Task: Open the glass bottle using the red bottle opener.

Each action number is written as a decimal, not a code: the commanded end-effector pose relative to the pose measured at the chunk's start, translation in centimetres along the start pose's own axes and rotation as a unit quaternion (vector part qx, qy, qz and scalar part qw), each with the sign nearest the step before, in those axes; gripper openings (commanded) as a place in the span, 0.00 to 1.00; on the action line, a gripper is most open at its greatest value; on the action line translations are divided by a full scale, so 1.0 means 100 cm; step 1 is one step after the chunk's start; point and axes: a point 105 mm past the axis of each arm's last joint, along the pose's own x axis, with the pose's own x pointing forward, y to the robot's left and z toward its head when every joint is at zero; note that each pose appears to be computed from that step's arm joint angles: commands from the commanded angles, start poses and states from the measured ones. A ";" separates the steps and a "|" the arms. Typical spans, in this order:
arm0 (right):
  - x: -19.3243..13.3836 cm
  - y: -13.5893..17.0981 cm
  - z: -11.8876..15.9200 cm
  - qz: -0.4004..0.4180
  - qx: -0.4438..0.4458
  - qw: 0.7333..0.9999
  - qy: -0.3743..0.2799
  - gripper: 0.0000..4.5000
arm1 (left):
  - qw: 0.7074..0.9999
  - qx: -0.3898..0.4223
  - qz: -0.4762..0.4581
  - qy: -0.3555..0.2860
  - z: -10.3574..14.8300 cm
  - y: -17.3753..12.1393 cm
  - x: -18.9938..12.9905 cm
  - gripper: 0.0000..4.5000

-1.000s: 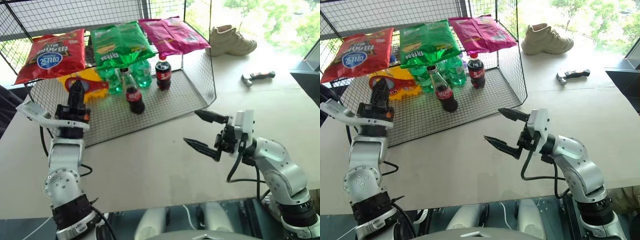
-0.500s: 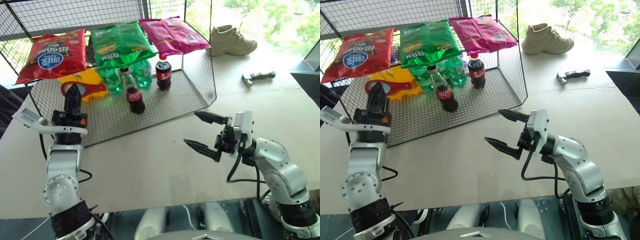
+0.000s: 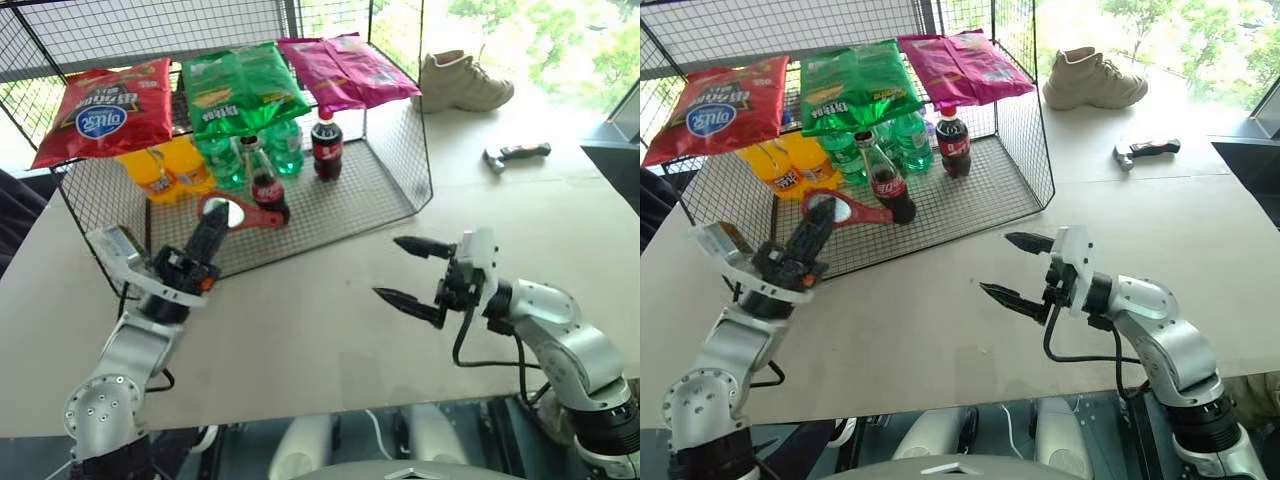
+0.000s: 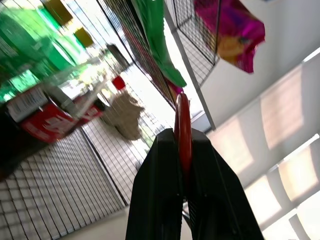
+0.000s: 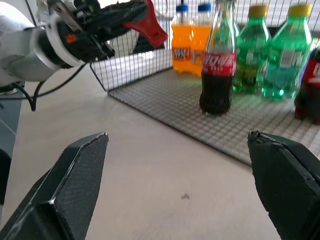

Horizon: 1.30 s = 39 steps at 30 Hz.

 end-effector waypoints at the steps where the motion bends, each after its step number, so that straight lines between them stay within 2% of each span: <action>1: 0.010 0.010 0.009 0.033 0.001 0.999 0.010 1.00 | 0.997 0.003 -0.057 0.057 -0.016 -0.019 0.007 0.01; 4: 0.022 0.009 -0.005 0.062 0.024 0.994 0.087 1.00 | 0.988 0.000 -0.085 0.127 -0.040 -0.020 0.015 0.01; 8: 0.034 0.015 -0.005 0.116 0.079 0.984 0.108 1.00 | 0.976 0.000 -0.122 0.181 -0.057 -0.021 0.025 0.01; 16: 0.044 0.033 0.009 0.208 0.158 0.959 0.110 1.00 | 0.964 0.006 -0.148 0.220 -0.066 -0.015 0.033 0.01; 26: 0.040 0.038 0.020 0.231 0.191 0.948 0.107 1.00 | 0.961 0.008 -0.144 0.234 -0.072 -0.009 0.027 0.01; 29: 0.038 0.041 0.020 0.238 0.196 0.944 0.114 0.81 | 0.961 0.012 -0.145 0.237 -0.075 -0.008 0.027 0.00; 31: 0.037 0.042 0.019 0.242 0.201 0.942 0.120 0.62 | 0.960 0.015 -0.146 0.240 -0.077 -0.007 0.028 0.00; 32: 0.036 0.043 0.019 0.245 0.203 0.940 0.126 0.59 | 0.959 0.017 -0.147 0.241 -0.078 -0.006 0.028 0.00; 35: 0.035 0.045 0.016 0.250 0.207 0.936 0.138 0.26 | 0.959 0.019 -0.149 0.241 -0.080 -0.006 0.029 0.00; 38: 0.034 0.046 0.014 0.251 0.212 0.933 0.146 0.02 | 0.958 0.020 -0.151 0.241 -0.081 -0.006 0.029 0.00; 39: 0.034 0.046 0.013 0.251 0.214 0.932 0.148 0.02 | 0.958 0.021 -0.152 0.242 -0.082 -0.006 0.029 0.00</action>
